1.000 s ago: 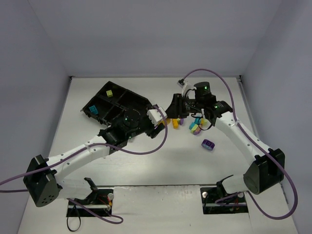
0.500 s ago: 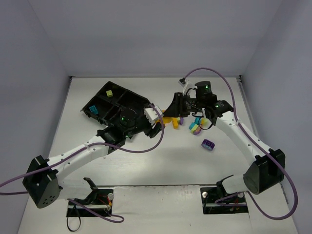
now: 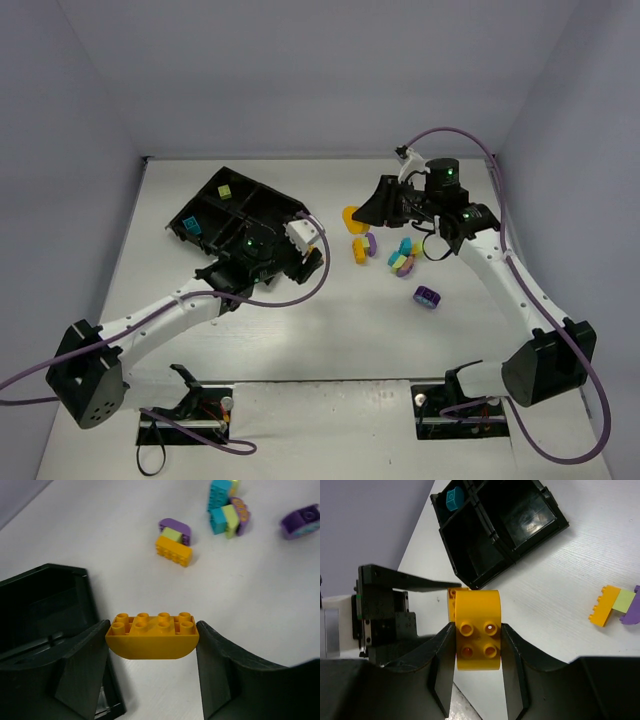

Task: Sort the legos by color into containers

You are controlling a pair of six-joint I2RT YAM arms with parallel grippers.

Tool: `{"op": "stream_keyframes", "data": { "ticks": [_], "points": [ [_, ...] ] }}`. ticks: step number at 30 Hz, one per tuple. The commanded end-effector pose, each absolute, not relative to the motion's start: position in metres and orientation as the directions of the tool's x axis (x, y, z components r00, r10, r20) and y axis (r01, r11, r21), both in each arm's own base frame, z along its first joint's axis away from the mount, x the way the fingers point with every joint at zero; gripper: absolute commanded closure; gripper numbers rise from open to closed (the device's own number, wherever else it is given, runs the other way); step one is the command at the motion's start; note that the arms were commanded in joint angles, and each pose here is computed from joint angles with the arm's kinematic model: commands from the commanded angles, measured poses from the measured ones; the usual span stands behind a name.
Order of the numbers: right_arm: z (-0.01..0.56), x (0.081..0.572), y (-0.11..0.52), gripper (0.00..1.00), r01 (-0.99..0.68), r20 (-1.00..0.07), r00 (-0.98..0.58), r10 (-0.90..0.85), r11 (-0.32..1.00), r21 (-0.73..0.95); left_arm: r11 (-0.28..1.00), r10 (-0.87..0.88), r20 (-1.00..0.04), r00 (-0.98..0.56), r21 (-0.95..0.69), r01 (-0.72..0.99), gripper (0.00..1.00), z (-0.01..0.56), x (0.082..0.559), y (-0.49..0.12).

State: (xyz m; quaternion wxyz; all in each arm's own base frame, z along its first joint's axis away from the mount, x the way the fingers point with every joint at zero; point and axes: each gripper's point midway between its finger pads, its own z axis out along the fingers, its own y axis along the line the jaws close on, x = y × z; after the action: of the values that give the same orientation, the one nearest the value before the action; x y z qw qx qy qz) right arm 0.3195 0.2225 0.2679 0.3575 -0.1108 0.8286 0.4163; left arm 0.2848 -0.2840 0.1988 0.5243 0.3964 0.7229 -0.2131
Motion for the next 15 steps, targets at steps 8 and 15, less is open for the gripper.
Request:
{"op": "stream_keyframes", "data": {
  "ticks": [8,15],
  "points": [
    [0.284,0.332,0.207,1.0,-0.499,-0.771,-0.618,0.153,0.682,0.535,0.865,0.235,-0.954,-0.184,0.119,0.487,0.76,0.255,0.404,-0.224],
    [0.278,0.337,0.2,1.0,-0.468,-0.778,-0.608,0.159,0.719,0.514,0.924,0.251,-0.914,-0.318,0.128,0.361,0.74,0.225,0.462,-0.192]
  ]
}}
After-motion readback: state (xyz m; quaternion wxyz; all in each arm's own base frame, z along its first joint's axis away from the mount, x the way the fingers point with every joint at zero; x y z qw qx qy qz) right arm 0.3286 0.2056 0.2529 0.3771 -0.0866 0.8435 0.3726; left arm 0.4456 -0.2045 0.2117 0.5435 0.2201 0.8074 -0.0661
